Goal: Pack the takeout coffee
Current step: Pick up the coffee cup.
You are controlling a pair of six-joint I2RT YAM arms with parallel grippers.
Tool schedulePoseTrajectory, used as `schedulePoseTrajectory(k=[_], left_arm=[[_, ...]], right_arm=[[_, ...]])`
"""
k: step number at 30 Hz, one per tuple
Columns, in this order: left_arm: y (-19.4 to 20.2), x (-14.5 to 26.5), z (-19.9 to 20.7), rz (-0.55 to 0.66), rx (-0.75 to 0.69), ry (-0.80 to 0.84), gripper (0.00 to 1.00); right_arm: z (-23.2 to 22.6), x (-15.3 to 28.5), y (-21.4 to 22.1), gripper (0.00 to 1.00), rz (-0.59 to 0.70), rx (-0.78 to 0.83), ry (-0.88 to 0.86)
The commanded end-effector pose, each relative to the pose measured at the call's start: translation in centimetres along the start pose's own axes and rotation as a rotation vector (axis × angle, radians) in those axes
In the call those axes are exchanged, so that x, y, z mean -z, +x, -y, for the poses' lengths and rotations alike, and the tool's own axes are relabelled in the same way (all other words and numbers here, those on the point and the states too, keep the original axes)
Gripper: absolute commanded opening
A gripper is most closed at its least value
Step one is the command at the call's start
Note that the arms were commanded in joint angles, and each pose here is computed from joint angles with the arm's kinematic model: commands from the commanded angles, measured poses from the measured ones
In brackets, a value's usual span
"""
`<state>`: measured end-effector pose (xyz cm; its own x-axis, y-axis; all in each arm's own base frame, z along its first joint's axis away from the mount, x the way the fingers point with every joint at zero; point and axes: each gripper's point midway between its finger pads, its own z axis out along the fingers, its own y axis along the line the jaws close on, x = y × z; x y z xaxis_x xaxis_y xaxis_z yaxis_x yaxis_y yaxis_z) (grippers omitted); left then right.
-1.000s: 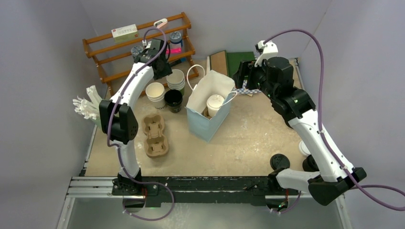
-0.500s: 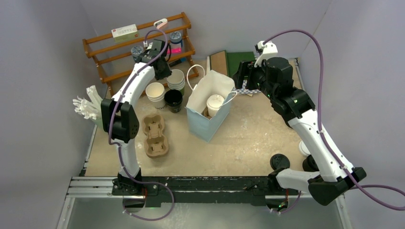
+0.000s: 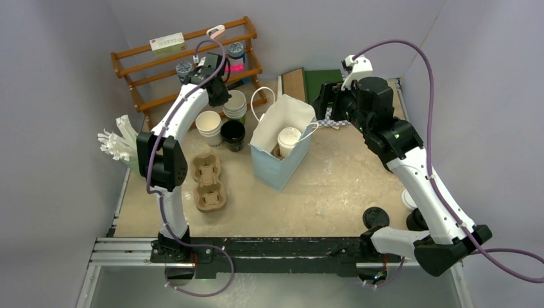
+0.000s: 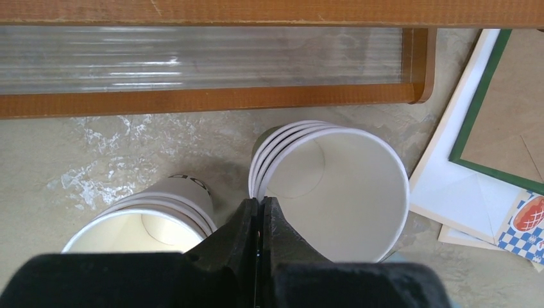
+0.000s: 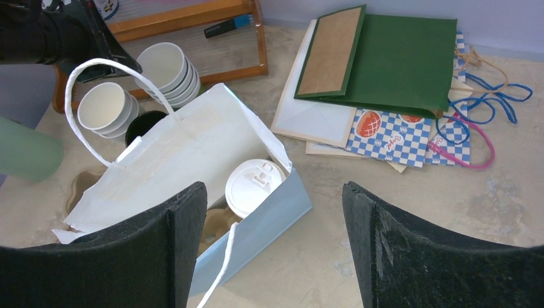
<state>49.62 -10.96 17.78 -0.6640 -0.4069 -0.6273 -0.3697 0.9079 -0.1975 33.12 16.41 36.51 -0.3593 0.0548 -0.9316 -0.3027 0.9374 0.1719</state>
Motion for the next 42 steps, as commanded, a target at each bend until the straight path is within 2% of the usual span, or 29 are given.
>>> schedulePoseTrajectory(k=[1, 11, 17, 23, 29, 32, 35, 39, 42], left_arm=[[-3.6, 2.9, 1.3, 0.103, 0.041, 0.053, 0.0], [-3.7, 4.8, 1.6, 0.093, 0.063, 0.094, 0.0], [-4.2, 6.0, 2.0, 0.105, 0.082, 0.124, 0.0], [-4.0, 6.3, 1.9, 0.102, 0.094, 0.134, 0.0], [-2.8, 5.1, 1.7, 0.062, 0.112, 0.16, 0.0], [-3.3, 5.6, 1.7, 0.053, 0.135, 0.193, 0.0], [-4.3, 6.4, 1.3, 0.113, 0.135, 0.19, 0.0], [-4.1, 6.1, 1.0, 0.053, 0.171, 0.246, 0.0], [-4.3, 6.6, 1.9, 0.066, 0.18, 0.29, 0.0]], right_arm=[[0.2, 0.1, -1.1, 0.79, 0.043, 0.013, 0.005], [-0.6, -0.2, -1.5, 0.79, 0.047, 0.026, -0.036], [-3.3, -1.2, -4.8, 0.77, 0.1, 0.012, -0.148], [-6.7, -4.7, -6.8, 0.73, 0.092, -0.07, -0.275], [-8.7, -9.4, -7.8, 0.7, 0.06, -0.155, -0.33], [-9.3, -10.4, -7.1, 0.68, 0.03, -0.182, -0.351], [-9.2, -10.6, -6.5, 0.68, 0.012, -0.187, -0.347], [-9.0, -10.4, -6.2, 0.68, 0.006, -0.182, -0.337], [-8.7, -10.1, -6.1, 0.68, 0.007, -0.174, -0.324]])
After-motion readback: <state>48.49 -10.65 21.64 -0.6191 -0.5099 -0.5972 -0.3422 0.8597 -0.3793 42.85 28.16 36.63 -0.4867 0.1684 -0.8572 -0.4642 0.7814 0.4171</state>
